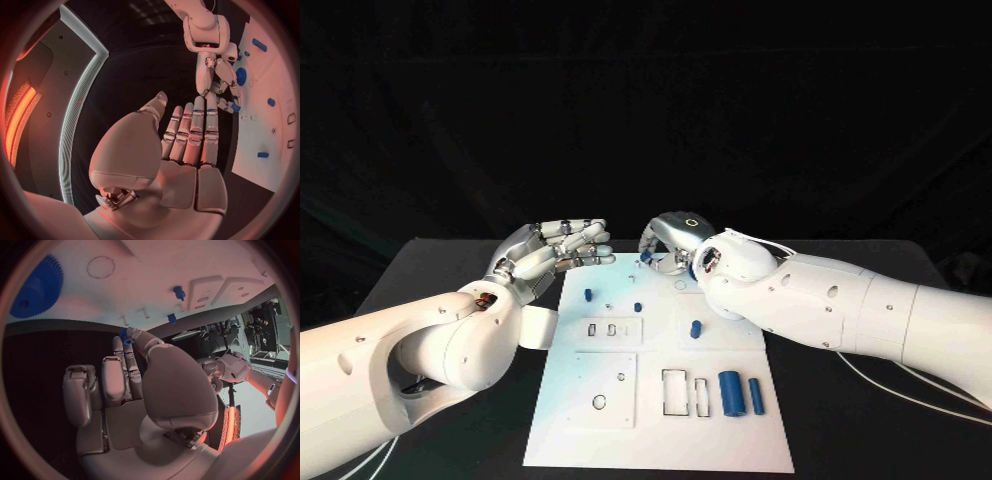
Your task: Assemble the parts on the task board
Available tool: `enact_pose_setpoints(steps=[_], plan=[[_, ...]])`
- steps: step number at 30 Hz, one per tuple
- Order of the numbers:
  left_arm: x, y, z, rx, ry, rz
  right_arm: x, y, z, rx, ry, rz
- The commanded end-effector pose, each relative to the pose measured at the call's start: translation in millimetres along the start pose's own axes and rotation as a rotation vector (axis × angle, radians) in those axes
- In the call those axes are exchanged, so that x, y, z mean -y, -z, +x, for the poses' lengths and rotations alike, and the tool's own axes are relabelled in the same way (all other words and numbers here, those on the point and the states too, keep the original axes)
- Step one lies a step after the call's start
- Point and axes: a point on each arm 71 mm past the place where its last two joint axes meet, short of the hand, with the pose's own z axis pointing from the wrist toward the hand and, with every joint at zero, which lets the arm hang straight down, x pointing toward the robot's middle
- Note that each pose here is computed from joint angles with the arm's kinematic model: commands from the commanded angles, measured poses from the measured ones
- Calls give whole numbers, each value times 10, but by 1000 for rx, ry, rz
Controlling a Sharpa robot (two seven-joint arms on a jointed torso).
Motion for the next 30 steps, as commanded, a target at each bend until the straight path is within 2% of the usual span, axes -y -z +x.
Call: enact_pose_setpoints(steps=[1,12,30], plan=[[19,-7,32,-23,12,9,-10,-24,17,16,-11,-5],[45,-13,42,-26,10,13,-64,-71,91,-10,-18,-9],[71,-20,61,-31,10,18,-10,-133,130,-30,15,13]])
